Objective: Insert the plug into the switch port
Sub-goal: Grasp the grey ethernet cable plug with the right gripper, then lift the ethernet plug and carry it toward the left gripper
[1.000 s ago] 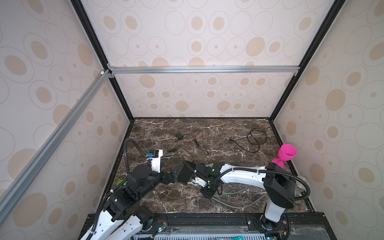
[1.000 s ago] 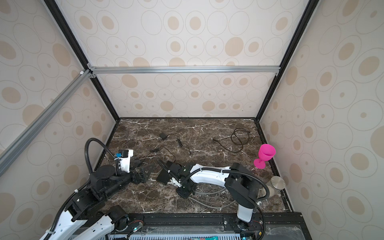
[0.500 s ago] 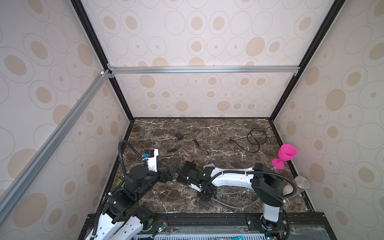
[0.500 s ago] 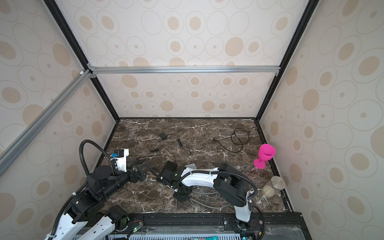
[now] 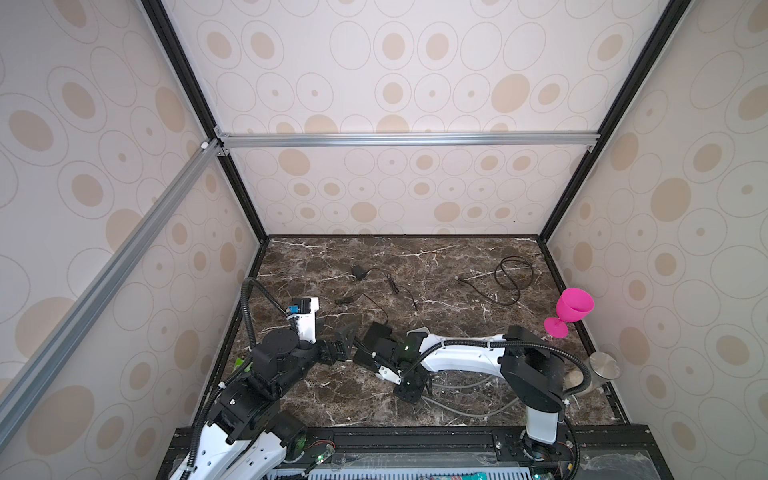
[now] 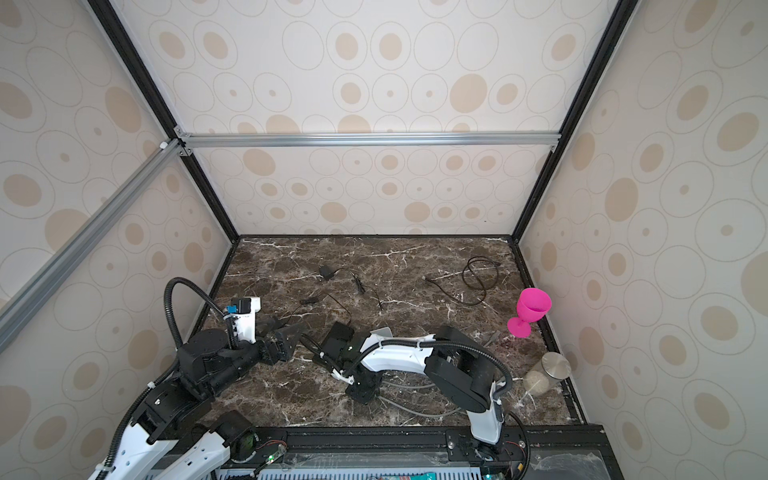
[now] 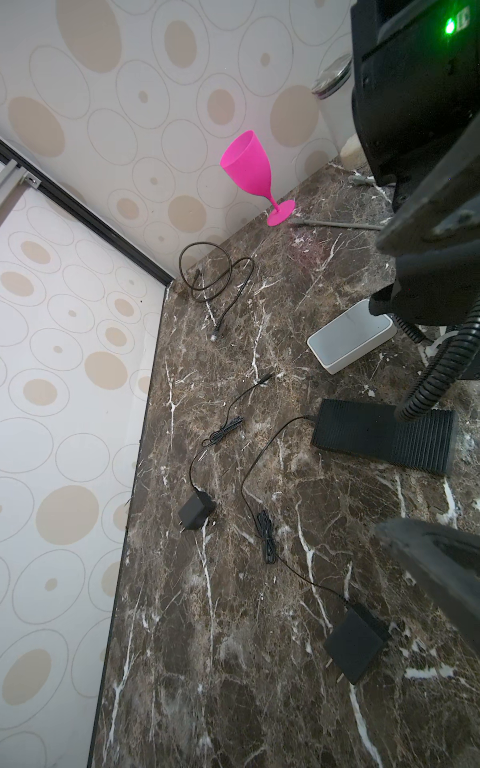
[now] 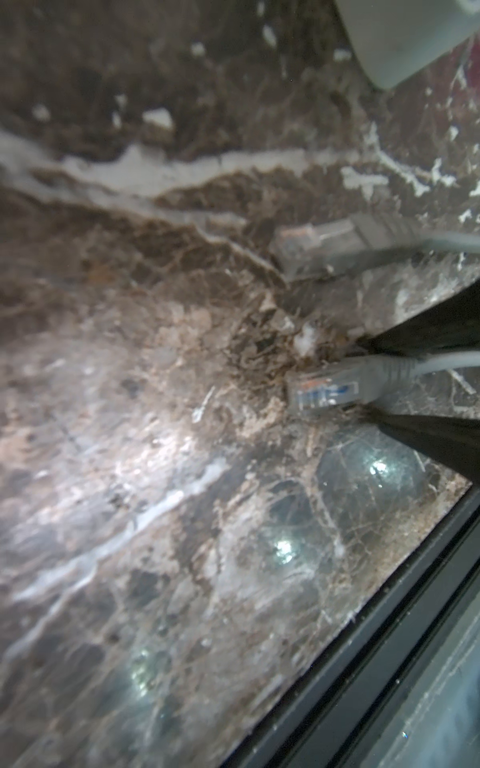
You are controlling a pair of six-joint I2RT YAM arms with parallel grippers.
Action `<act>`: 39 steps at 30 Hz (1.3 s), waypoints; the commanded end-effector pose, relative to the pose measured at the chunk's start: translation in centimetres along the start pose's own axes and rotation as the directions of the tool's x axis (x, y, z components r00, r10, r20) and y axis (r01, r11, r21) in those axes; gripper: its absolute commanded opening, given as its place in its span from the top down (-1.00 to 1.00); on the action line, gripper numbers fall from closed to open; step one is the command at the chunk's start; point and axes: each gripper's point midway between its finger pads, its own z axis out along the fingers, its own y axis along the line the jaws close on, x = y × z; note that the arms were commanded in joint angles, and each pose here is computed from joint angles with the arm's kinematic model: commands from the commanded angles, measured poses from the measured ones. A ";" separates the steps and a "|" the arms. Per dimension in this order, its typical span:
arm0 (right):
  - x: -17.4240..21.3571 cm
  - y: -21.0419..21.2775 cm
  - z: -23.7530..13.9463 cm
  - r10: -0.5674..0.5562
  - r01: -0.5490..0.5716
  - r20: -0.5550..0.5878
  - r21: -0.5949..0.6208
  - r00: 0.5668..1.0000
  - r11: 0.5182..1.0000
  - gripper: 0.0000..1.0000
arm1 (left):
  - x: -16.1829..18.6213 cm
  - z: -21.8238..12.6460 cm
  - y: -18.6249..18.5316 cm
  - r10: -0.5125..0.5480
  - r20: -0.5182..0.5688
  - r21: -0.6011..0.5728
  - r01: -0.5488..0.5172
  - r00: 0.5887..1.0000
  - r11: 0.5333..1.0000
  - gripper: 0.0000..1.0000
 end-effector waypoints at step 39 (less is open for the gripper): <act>8.6 1.3 -25.5 -0.397 0.293 0.694 0.271 0.600 0.917 1.00 | 4.9 1.1 -10.7 0.361 0.126 0.646 -0.352 0.924 0.677 -0.87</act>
